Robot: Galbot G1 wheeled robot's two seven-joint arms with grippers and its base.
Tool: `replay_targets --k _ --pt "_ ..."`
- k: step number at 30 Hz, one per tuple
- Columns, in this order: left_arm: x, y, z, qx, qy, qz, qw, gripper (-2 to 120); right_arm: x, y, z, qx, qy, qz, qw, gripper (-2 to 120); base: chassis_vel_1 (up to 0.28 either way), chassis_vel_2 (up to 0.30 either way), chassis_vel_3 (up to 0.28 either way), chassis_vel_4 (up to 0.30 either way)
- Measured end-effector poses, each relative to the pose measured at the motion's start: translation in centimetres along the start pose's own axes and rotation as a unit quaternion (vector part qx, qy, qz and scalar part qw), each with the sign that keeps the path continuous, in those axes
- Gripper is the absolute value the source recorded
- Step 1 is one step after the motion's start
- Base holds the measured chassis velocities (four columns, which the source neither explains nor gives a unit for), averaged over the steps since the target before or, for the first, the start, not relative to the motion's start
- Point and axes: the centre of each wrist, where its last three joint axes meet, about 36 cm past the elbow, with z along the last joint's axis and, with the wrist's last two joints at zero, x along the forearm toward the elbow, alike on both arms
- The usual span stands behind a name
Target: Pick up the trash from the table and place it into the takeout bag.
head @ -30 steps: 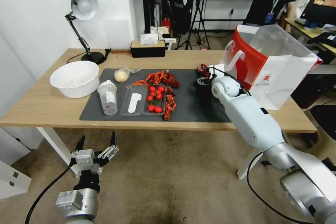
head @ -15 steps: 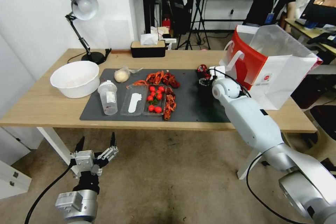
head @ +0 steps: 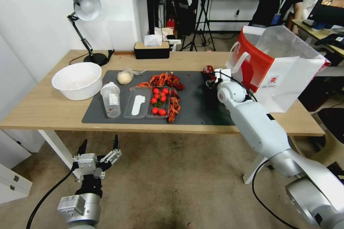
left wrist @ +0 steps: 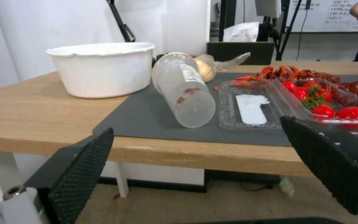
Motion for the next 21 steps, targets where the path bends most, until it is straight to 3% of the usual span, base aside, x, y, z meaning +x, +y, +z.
replay_targets --k 15,21 --pt "-0.2 0.1 0.1 -0.001 -0.001 0.002 1.0 100 0.8 0.7 0.9 0.0 -0.002 -0.008 1.0 52 0.0 0.0 0.0 0.0" --pt "0.0 0.0 0.1 0.0 -0.002 0.001 1.0 100 3.7 1.1 -0.1 0.004 -0.039 -0.028 0.999 52 0.0 0.0 0.0 0.0"
